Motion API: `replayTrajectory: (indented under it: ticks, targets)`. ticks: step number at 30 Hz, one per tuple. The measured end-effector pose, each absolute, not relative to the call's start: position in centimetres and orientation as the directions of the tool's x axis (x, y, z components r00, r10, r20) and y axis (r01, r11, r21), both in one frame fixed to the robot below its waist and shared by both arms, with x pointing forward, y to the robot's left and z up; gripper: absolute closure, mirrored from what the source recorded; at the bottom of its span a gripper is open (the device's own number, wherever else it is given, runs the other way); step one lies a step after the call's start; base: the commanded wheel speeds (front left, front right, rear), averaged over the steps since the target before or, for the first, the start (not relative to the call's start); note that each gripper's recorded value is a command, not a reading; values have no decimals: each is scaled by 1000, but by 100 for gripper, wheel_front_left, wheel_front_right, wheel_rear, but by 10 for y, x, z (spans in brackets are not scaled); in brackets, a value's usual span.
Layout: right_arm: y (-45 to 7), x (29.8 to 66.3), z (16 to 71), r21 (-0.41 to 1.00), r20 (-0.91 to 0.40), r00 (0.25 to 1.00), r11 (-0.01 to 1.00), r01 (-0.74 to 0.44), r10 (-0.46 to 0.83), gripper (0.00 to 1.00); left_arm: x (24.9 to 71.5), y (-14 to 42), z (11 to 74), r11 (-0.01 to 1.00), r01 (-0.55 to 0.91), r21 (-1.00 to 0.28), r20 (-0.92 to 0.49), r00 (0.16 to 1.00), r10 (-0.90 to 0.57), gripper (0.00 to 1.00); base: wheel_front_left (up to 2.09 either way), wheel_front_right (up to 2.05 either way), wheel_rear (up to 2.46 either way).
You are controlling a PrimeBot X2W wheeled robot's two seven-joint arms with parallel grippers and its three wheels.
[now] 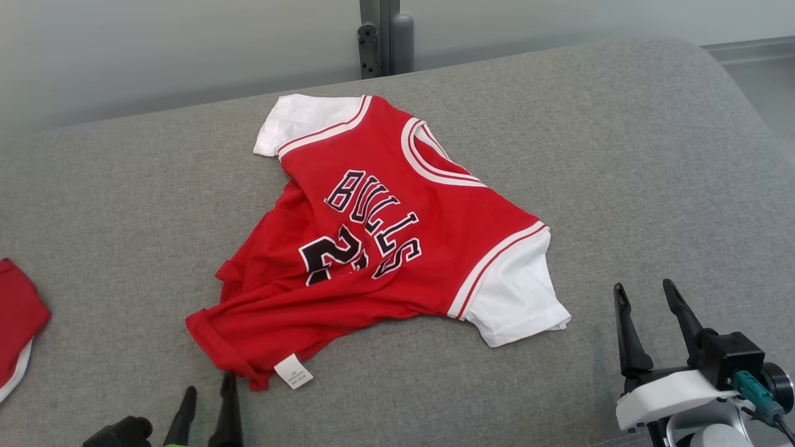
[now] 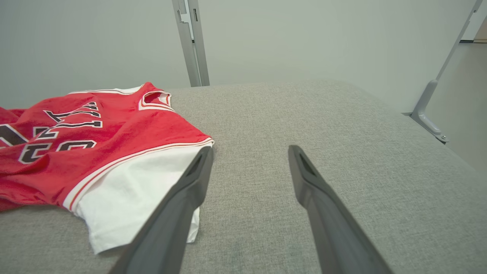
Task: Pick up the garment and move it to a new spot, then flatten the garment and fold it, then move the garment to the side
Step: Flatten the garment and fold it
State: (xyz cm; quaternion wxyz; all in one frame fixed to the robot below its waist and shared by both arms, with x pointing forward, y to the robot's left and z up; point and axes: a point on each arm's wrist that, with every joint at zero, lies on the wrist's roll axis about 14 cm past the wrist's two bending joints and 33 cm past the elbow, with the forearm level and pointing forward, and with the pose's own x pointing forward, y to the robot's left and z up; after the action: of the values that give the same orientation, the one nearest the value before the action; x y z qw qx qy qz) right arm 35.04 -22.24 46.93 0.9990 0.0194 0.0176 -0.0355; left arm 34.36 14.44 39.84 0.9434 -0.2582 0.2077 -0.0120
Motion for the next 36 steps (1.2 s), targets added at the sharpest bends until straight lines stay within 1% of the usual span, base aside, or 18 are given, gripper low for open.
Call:
replayTrajectory:
  ticks: [4, 10, 17, 19, 22, 23, 24, 25, 26, 27, 28, 32, 36]
  targets:
    - [-219, 352, 469, 39, -38, 998, 997, 60, -58, 0, 335, 116, 402, 852, -39, -522, -393, 898, -199, 0, 0, 0, 0]
    - [-219, 350, 469, 29, -40, 997, 998, 61, -60, 0, 330, 86, 383, 882, 16, -470, -466, 844, -264, 0, 0, 0, 0]
    - [-233, 341, 469, 22, -41, 994, 994, 106, -105, 0, 335, 90, 371, 907, -8, -420, -490, 844, -220, 0, 0, 0, 0]
    - [-236, 339, 469, 22, -42, 992, 993, 116, -115, 0, 337, 92, 370, 912, -8, -410, -492, 844, -213, 4, 0, 0, 0]
    - [-238, 337, 469, 23, -43, 992, 992, 124, -123, 0, 339, 96, 371, 916, -9, -401, -487, 849, -205, 24, 0, 0, 0]
    - [-238, 336, 469, 23, -43, 991, 992, 124, -123, 0, 339, 97, 371, 917, -11, -400, -487, 850, -202, 34, 0, 0, 0]
    - [-238, 336, 469, 25, -44, 991, 992, 124, -123, 0, 339, 98, 371, 917, -12, -398, -487, 850, -200, 50, 0, 0, 0]
    - [-238, 337, 469, 27, -44, 991, 992, 124, -123, 0, 338, 99, 370, 918, -14, -397, -489, 850, -198, 56, 0, 0, 0]
    - [-237, 337, 469, 28, -44, 992, 992, 123, -122, 0, 337, 100, 370, 918, -16, -396, -491, 849, -197, 67, 0, 0, 0]
    - [-237, 337, 469, 30, -44, 992, 992, 122, -121, 0, 336, 101, 369, 918, -10, -396, -492, 846, -203, 85, 0, 0, 0]
    - [-237, 338, 468, 31, -45, 992, 992, 121, -120, 0, 335, 100, 369, 916, -3, -402, -492, 844, -213, 100, 0, 0, 0]
    - [-236, 341, 468, 31, -44, 992, 993, 116, -114, 0, 336, 96, 377, 898, 26, -440, -463, 850, -252, 100, 0, 0, 0]
    - [-231, 343, 466, 34, -48, 994, 994, 100, -98, 0, 337, 94, 396, 867, 103, -488, -398, 857, -326, 100, 0, 0, 0]
